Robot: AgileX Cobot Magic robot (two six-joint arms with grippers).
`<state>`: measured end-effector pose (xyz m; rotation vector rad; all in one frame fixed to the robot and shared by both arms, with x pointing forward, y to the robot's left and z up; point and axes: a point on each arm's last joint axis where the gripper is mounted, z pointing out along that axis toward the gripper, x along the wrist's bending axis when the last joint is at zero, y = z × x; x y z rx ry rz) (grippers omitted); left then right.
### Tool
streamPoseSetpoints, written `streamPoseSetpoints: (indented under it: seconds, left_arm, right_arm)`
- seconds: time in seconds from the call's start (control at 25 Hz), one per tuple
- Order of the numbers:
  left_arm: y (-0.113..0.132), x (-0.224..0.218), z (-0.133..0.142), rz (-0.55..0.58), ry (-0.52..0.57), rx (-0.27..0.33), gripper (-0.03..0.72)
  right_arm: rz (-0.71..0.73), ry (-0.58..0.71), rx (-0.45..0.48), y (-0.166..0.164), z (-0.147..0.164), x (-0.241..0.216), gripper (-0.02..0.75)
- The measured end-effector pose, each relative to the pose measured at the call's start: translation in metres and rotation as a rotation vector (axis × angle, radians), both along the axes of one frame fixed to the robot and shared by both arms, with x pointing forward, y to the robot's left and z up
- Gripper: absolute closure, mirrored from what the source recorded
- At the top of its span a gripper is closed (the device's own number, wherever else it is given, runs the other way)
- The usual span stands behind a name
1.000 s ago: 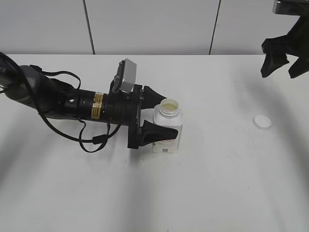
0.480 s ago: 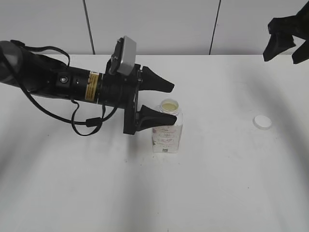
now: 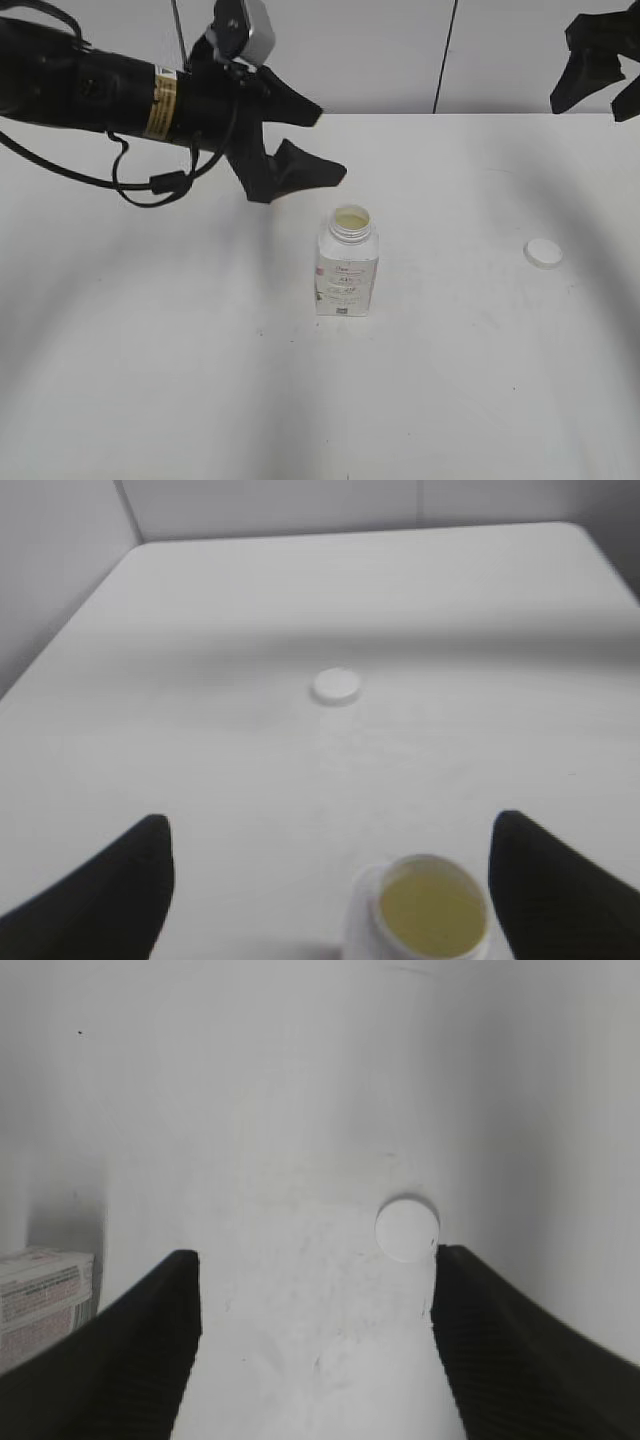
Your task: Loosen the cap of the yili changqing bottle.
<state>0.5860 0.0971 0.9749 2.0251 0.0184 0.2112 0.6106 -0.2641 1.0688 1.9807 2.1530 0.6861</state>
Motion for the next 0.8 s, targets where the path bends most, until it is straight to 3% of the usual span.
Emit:
streamPoseSetpoints:
  seconds: [0.12, 0.28, 0.4, 0.52, 0.68, 0.8]
  left_arm:
    - [0.011, 0.010, 0.017, 0.204, -0.041, 0.085, 0.102]
    - [0.036, 0.030, 0.034, 0.581, -0.133, 0.186, 0.102]
    - [0.054, 0.042, 0.036, 0.838, -0.144, 0.213, 0.102]
    - [0.074, 0.048, 0.035, 1.103, -0.089, 0.212, 0.102]
    - [0.083, 0.045, 0.029, 1.254, 0.062, 0.195, 0.102]
    - [0.087, 0.040, 0.022, 1.293, 0.157, 0.257, 0.102]
  right_arm:
    - [0.006, 0.012, 0.000, 0.000, 0.003, -0.003, 0.173]
    - [0.010, 0.004, 0.002, 0.000, 0.011, -0.009, 0.173]
    - [0.016, 0.007, 0.003, 0.000, 0.016, -0.011, 0.173]
    - [0.024, 0.029, 0.003, 0.001, 0.018, -0.013, 0.173]
    - [0.031, 0.054, 0.002, 0.001, 0.017, -0.015, 0.173]
    - [0.034, 0.064, -0.005, 0.000, 0.016, -0.016, 0.173]
